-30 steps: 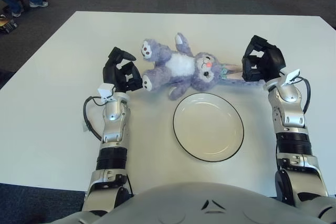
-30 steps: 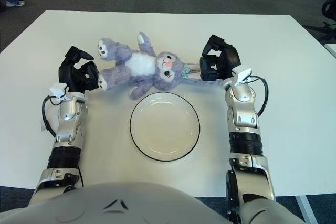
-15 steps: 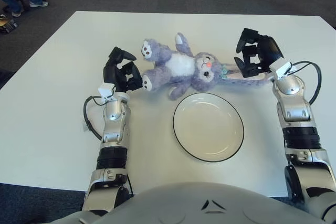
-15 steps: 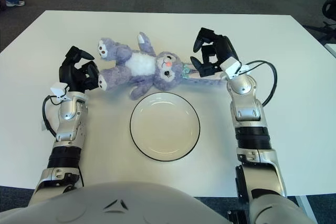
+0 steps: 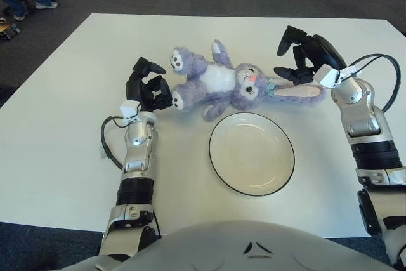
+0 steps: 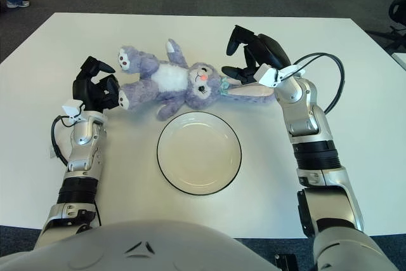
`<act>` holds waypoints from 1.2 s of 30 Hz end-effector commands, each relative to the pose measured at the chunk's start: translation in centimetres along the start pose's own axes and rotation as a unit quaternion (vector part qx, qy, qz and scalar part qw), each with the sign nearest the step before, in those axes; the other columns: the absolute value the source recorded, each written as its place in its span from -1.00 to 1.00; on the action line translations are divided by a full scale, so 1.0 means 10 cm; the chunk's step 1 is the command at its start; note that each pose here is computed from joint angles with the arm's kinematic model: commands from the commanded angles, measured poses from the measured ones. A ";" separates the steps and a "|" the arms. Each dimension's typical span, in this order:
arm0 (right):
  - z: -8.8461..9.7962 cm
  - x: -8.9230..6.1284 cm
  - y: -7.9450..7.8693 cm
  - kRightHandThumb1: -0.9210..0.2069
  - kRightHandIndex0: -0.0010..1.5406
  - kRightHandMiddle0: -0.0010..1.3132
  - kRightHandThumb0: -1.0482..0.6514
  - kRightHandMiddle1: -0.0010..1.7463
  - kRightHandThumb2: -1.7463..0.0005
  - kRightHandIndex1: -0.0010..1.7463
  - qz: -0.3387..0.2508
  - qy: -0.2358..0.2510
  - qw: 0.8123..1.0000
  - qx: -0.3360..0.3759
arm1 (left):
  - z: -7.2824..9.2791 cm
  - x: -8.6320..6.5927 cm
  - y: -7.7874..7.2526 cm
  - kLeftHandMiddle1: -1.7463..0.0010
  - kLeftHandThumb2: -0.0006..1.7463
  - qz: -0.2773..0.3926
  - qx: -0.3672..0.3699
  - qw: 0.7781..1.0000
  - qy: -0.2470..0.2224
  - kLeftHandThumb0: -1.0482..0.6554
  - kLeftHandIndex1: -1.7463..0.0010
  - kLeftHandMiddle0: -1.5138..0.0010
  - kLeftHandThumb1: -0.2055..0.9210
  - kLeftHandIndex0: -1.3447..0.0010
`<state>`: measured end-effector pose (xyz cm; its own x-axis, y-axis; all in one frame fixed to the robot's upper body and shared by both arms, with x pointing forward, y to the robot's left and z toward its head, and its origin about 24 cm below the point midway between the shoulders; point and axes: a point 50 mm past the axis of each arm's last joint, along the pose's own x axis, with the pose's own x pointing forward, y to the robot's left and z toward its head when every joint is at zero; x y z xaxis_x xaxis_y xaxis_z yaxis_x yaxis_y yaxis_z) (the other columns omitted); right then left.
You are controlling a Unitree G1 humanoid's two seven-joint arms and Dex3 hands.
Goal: Put the doll into the plate.
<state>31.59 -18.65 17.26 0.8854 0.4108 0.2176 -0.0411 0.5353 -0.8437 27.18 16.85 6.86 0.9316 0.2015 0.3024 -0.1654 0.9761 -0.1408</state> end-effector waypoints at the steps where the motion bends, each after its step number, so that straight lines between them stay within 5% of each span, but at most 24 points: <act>1: 0.01 0.04 -0.04 -0.65 -0.34 -0.97 -0.64 0.23 0.36 1.00 0.019 -0.006 0.999 -0.030 | -0.19 -0.17 0.03 -1.00 0.43 0.006 0.004 0.999 0.050 -0.31 -1.00 -0.67 0.02 0.16; 5: 0.03 0.06 -0.06 -0.77 -0.71 -0.99 -0.78 0.01 0.47 0.81 0.042 -0.017 0.997 -0.065 | -0.19 -0.17 0.03 -1.00 0.41 0.006 0.001 0.999 0.050 -0.31 -1.00 -0.67 0.04 0.17; 11: 0.04 0.10 -0.06 -0.90 -0.87 -1.00 -0.89 -0.13 0.59 0.41 0.079 -0.029 0.992 -0.094 | -0.19 -0.17 0.02 -1.00 0.41 0.004 -0.002 0.999 0.052 -0.31 -1.00 -0.68 0.04 0.17; 16: 0.06 0.14 -0.07 -0.98 -0.94 -1.00 -0.96 -0.30 0.67 0.16 0.101 -0.032 0.990 -0.092 | -0.20 -0.17 0.01 -1.00 0.41 0.002 -0.005 0.999 0.051 -0.31 -1.00 -0.70 0.04 0.17; 25: 0.07 0.18 -0.05 -1.00 -0.96 -1.00 -1.00 -0.61 0.51 -0.37 0.116 -0.051 0.987 -0.104 | -0.20 -0.17 -0.01 -1.00 0.44 -0.004 -0.007 0.999 0.053 -0.31 -1.00 -0.71 0.01 0.15; 36: 0.18 0.21 -0.04 -1.00 -0.97 -1.00 -1.00 -0.77 0.47 -0.53 0.158 -0.057 0.984 -0.066 | -0.21 -0.18 -0.03 -1.00 0.42 -0.005 -0.005 0.998 0.056 -0.31 -1.00 -0.72 0.03 0.16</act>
<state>32.71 -17.14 17.85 0.7943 0.6064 -0.0378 -0.2432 0.2604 -0.9344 27.17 16.46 6.80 0.9370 0.1811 0.2989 -0.1435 0.9792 -0.1436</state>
